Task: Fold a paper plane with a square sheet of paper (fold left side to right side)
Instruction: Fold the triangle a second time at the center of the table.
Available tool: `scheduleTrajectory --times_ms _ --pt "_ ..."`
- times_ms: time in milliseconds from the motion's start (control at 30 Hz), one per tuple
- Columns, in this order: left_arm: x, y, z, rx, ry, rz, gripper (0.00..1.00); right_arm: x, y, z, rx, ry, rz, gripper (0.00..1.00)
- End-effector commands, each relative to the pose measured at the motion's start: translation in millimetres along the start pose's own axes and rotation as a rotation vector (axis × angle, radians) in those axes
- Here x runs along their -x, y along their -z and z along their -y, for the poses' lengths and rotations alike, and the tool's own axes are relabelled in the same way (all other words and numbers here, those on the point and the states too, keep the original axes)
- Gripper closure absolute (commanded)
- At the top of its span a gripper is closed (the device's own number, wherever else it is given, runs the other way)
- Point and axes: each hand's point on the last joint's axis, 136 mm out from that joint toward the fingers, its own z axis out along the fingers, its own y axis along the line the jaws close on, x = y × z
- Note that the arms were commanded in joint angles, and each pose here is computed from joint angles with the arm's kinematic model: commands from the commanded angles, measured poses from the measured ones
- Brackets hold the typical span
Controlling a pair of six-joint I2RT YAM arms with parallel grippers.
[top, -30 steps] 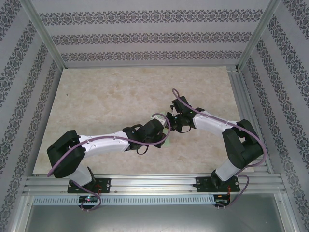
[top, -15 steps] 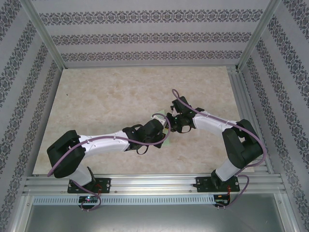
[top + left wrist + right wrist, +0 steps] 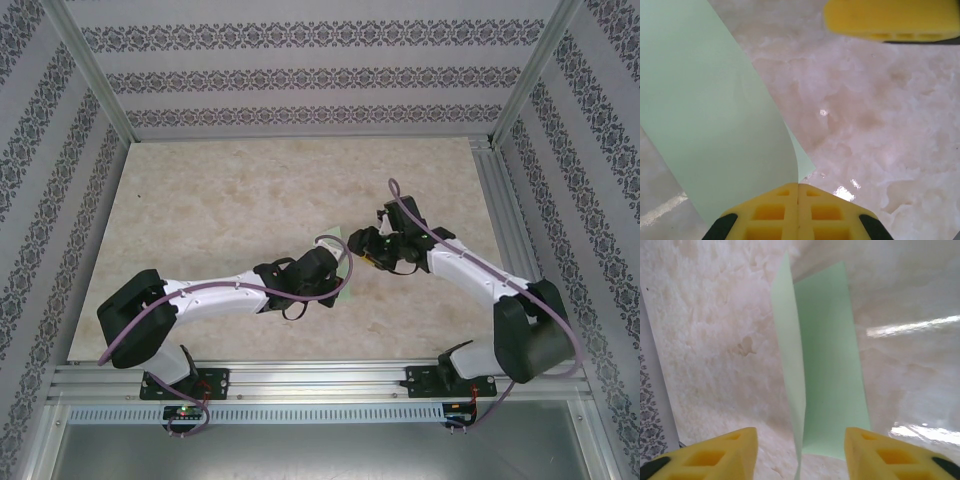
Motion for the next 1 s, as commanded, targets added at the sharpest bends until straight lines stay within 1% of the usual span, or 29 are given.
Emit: scheduleTrajectory --times_ms 0,133,300,433,633,967 --pt "9 5 2 -0.039 0.033 0.030 1.00 -12 5 19 -0.017 0.010 -0.004 0.59" --pt "7 5 -11 -0.016 0.057 0.012 1.00 -28 -4 24 0.037 -0.004 -0.021 0.72" --pt "5 5 -21 -0.015 0.085 0.002 1.00 -56 -28 23 0.063 -0.011 -0.083 0.82" --pt "4 5 -27 -0.016 0.100 -0.007 1.00 -65 -42 23 0.054 -0.011 -0.105 0.89" --pt "3 3 -37 -0.001 0.106 -0.014 1.00 -72 -56 27 0.030 -0.003 -0.135 0.92" --pt "5 -2 -49 0.024 0.103 -0.026 1.00 -87 -68 56 -0.097 -0.009 -0.199 0.94"
